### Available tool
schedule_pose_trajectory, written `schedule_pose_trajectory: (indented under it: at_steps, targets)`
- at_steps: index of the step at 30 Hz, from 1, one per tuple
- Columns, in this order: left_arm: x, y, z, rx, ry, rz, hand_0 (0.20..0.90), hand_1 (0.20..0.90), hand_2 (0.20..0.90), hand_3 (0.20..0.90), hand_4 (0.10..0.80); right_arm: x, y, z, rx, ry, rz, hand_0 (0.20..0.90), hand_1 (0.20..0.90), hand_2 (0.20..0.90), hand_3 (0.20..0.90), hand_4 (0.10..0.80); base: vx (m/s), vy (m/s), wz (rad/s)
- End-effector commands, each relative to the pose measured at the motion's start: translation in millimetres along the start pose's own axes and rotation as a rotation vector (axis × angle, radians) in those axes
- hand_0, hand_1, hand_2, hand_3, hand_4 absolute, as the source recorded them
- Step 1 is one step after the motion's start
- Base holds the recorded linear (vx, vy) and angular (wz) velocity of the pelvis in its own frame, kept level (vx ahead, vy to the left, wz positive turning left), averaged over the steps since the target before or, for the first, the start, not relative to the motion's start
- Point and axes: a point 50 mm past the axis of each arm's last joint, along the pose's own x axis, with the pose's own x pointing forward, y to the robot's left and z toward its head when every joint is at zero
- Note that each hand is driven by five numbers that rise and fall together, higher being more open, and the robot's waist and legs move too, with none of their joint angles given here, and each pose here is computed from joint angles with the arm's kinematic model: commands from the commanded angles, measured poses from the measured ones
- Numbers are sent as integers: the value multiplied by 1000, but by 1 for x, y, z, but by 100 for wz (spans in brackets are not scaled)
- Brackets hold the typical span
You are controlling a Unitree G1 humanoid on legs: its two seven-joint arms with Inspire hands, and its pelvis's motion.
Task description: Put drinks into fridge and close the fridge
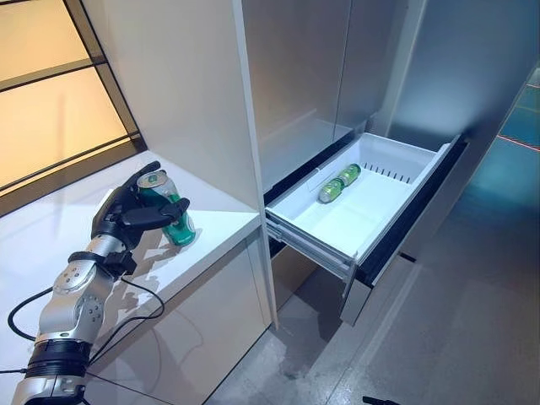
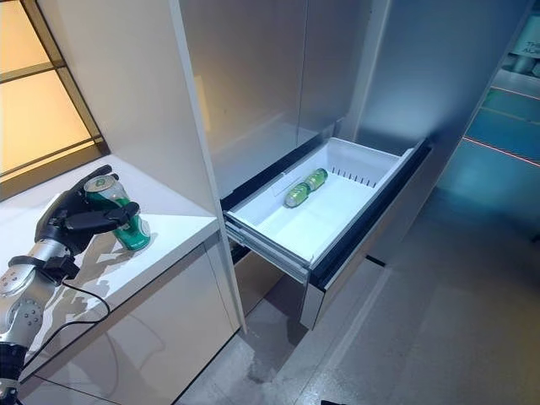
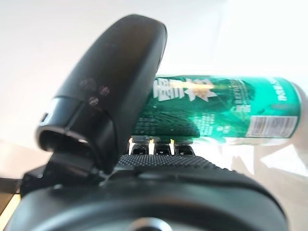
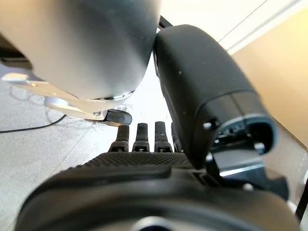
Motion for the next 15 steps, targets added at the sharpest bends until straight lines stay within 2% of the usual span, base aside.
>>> schedule_pose_trajectory:
  at_steps: [1,15]
  targets:
    - [23,0,88,83,-322,-7,900,900,900,900,800,-5,-20,6,3,1,-33,900,900,900,900,800,25,14,-17]
    - [24,3,89,49,-350,23,900,900,900,900,800,-5,-18,4,7,0,-33,900,900,900,900,800,7,7,-3]
